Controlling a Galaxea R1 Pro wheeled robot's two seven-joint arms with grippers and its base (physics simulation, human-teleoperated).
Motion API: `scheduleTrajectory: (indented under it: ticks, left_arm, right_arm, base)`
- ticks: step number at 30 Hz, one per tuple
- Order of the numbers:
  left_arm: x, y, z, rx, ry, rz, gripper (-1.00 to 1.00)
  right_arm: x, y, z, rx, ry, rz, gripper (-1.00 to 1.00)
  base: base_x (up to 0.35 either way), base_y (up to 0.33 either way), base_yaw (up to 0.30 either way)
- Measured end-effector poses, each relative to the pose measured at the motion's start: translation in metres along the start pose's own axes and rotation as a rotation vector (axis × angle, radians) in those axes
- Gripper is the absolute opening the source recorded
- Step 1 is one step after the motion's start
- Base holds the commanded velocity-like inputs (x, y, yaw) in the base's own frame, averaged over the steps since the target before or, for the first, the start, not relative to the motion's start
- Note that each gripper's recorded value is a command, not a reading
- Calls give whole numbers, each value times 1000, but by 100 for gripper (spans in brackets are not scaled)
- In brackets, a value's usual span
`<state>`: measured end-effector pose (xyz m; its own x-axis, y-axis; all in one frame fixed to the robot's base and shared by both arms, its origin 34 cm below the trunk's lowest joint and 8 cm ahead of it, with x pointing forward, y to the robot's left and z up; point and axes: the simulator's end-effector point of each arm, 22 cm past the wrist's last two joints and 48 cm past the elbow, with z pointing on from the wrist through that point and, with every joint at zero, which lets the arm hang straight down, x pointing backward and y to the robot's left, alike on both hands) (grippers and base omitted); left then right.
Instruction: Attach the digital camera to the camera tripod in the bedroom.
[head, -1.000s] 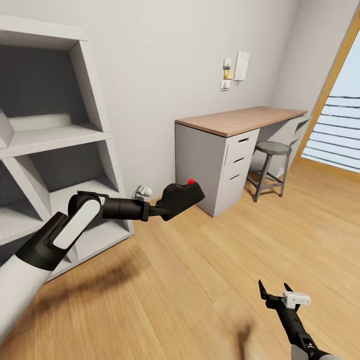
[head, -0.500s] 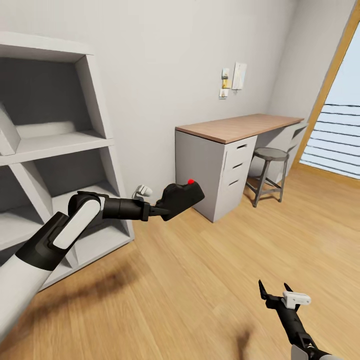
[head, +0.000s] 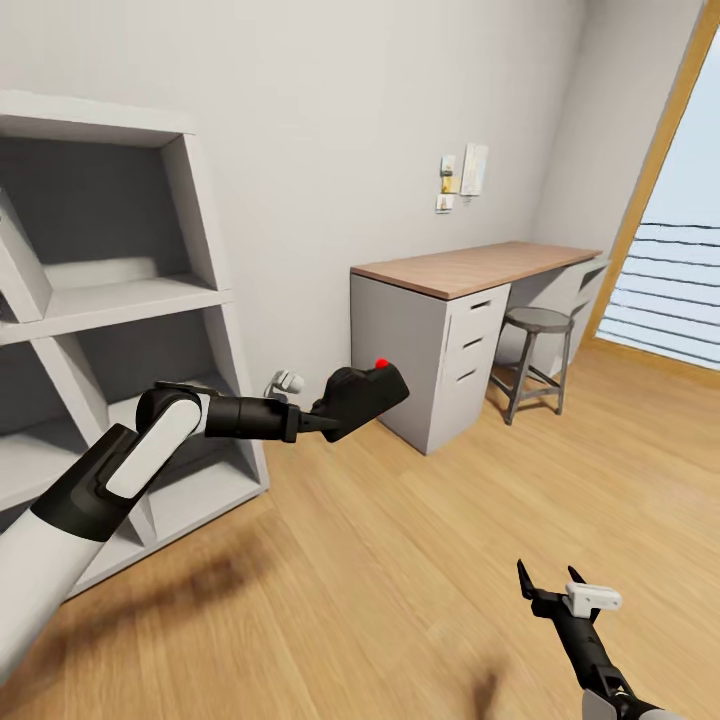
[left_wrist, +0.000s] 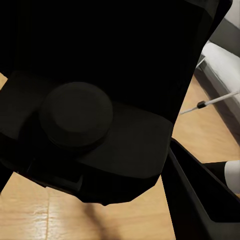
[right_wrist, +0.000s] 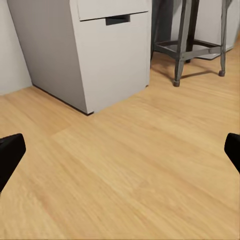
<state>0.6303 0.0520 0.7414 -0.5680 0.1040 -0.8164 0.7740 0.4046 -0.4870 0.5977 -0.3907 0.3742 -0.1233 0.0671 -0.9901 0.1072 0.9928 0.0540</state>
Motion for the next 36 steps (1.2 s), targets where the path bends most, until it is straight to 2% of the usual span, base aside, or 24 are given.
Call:
scheduleTrajectory:
  ticks: [36]
  left_arm:
    - [-29,-44,-23,-9,-36,80,-100]
  right_arm:
    - [-51,3,2,-5,-87,9,100]
  base:
    - [0,0,0]
